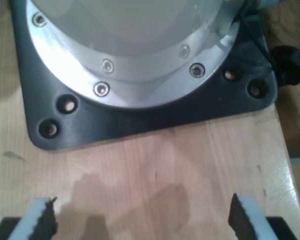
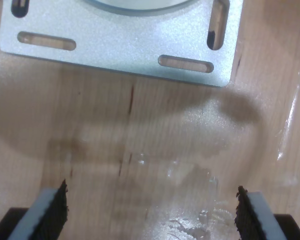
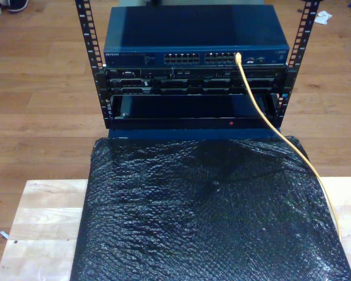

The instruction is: Grab the cable and plug it in

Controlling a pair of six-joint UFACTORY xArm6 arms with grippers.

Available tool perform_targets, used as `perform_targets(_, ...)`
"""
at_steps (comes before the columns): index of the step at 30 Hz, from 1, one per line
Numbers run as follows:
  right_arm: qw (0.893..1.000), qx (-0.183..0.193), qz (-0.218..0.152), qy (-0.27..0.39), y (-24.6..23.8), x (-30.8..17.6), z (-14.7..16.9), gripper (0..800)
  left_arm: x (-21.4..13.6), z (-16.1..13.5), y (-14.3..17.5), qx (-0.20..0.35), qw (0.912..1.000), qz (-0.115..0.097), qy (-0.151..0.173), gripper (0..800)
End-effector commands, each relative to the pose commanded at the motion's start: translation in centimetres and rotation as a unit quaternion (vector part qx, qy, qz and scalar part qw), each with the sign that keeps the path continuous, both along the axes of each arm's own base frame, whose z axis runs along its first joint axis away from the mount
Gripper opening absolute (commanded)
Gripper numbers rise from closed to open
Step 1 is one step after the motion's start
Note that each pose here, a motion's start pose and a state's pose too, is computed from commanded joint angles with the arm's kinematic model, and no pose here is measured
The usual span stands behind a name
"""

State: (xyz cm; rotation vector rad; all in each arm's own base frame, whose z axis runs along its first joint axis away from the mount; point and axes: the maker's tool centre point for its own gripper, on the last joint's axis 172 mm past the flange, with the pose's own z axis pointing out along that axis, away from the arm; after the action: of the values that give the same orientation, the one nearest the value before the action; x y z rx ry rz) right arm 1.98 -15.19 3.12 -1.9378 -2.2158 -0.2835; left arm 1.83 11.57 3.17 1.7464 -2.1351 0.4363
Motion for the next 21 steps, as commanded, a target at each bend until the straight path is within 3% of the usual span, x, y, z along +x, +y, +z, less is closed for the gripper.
perform_targets(21,1.000,-0.013,-0.005,-0.001,-0.21,-0.04,-0.52,799,0.00,0.00,0.00,0.000,1.0000,0.000,0.000,800)
